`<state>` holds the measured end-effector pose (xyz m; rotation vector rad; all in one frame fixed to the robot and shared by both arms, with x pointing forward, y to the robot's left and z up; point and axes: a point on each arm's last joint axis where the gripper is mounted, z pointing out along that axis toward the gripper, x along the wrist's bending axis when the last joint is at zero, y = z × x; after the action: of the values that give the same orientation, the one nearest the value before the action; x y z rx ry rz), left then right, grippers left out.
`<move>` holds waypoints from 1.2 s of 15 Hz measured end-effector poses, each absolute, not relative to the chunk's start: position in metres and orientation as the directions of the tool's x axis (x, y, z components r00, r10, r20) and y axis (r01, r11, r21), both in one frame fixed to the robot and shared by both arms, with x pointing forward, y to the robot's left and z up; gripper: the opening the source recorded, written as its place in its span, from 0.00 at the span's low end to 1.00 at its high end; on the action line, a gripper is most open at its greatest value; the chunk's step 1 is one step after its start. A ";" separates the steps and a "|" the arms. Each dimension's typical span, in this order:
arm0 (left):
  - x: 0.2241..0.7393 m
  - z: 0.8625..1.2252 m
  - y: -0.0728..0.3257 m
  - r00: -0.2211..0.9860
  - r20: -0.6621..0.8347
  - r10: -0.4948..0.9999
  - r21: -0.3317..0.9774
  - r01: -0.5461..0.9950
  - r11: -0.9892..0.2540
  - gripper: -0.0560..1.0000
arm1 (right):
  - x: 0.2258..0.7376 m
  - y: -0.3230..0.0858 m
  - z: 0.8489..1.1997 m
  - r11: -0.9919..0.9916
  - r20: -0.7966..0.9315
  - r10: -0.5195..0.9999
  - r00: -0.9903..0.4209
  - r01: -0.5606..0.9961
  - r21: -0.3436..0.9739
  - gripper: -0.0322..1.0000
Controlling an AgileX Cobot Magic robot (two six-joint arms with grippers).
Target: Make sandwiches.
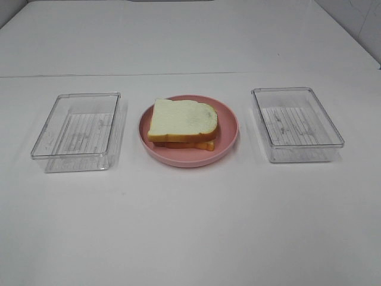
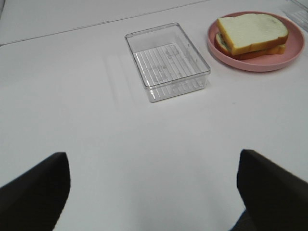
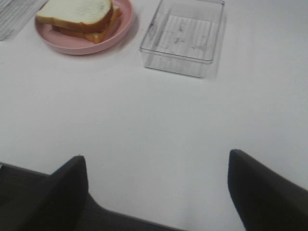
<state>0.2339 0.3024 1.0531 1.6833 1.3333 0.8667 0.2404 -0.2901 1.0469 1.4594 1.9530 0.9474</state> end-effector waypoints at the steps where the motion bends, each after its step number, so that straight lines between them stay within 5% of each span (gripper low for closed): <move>1: 0.234 1.053 0.302 0.179 0.033 0.983 0.896 0.431 -0.109 0.89 | 0.241 -0.290 1.047 0.138 0.002 0.975 -0.224 0.605 0.784 0.76; 5: 0.234 1.053 0.302 0.071 0.033 0.997 0.896 0.440 -0.061 0.89 | 0.237 -0.290 1.047 0.047 -0.002 0.997 -0.077 0.591 0.805 0.76; 18: 0.234 1.053 0.301 0.014 0.033 0.999 0.896 0.443 -0.036 0.89 | 0.227 -0.290 1.046 0.048 -0.009 0.997 -0.074 0.536 0.843 0.76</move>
<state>0.2335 0.3014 1.0531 1.5707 1.5167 0.9780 0.2273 -0.2901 1.0456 1.5569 1.6849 0.9135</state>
